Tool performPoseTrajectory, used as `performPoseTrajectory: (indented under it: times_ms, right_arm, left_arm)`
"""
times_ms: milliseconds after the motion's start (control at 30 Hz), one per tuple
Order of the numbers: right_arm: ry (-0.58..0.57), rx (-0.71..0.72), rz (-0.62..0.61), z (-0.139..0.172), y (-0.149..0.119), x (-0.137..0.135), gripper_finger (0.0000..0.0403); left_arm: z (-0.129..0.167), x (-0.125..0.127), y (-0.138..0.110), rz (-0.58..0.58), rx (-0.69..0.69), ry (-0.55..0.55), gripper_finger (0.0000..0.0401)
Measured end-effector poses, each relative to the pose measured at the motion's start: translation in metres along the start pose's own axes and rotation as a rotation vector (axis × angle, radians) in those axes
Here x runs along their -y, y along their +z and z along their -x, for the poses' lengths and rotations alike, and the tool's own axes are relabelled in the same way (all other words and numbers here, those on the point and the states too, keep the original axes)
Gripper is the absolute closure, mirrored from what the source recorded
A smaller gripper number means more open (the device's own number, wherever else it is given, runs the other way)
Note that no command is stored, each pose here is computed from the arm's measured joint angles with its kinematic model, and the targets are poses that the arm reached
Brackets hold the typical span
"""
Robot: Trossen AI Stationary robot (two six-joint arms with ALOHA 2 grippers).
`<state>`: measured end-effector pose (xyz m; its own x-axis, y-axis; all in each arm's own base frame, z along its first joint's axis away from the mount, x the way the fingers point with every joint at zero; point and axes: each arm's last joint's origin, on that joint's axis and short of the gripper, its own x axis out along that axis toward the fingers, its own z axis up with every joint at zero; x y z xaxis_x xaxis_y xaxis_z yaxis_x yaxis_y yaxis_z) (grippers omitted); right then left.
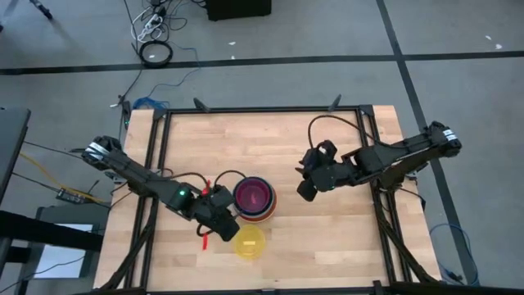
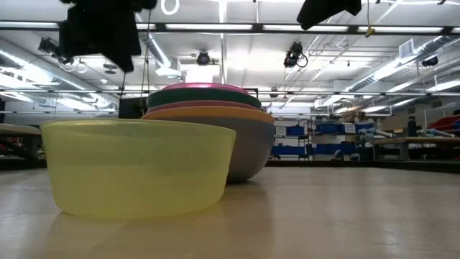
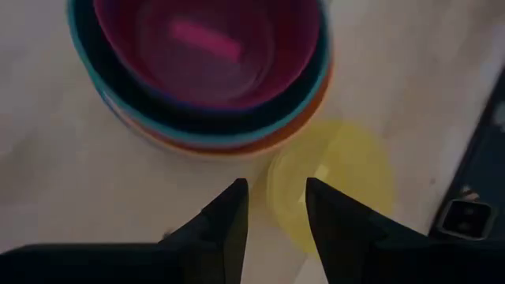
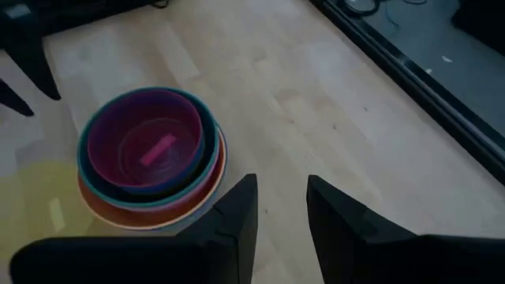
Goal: Nest bowls inside each other
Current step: Stack the light yellow bowl on top of the red bowl
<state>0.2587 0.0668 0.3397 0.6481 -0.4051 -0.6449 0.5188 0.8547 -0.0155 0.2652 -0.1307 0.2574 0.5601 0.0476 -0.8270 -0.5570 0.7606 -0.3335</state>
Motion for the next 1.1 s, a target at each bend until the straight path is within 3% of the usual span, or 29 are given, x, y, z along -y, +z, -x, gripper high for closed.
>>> performPoseTrajectory:
  times_ms: [200, 600, 867, 1100]
  right_arm:
    - [-0.017, -0.027, 0.027, -0.008, -0.004, -0.006, 0.0305]
    - [-0.024, -0.039, 0.035, -0.012, -0.005, -0.008, 0.0305]
    - [-0.029, -0.036, 0.028, -0.014, -0.004, -0.007, 0.0305]
    - [-0.029, -0.036, 0.027, -0.014, -0.004, -0.007, 0.0305]
  left_arm:
    - [-0.028, 0.006, -0.011, 0.001, -0.120, 0.018, 0.0264]
    - [-0.037, 0.004, -0.012, 0.046, -0.174, 0.041, 0.0264]
    - [-0.064, 0.006, -0.022, 0.031, -0.221, 0.081, 0.0264]
    - [-0.083, 0.012, -0.026, 0.009, -0.236, 0.047, 0.0264]
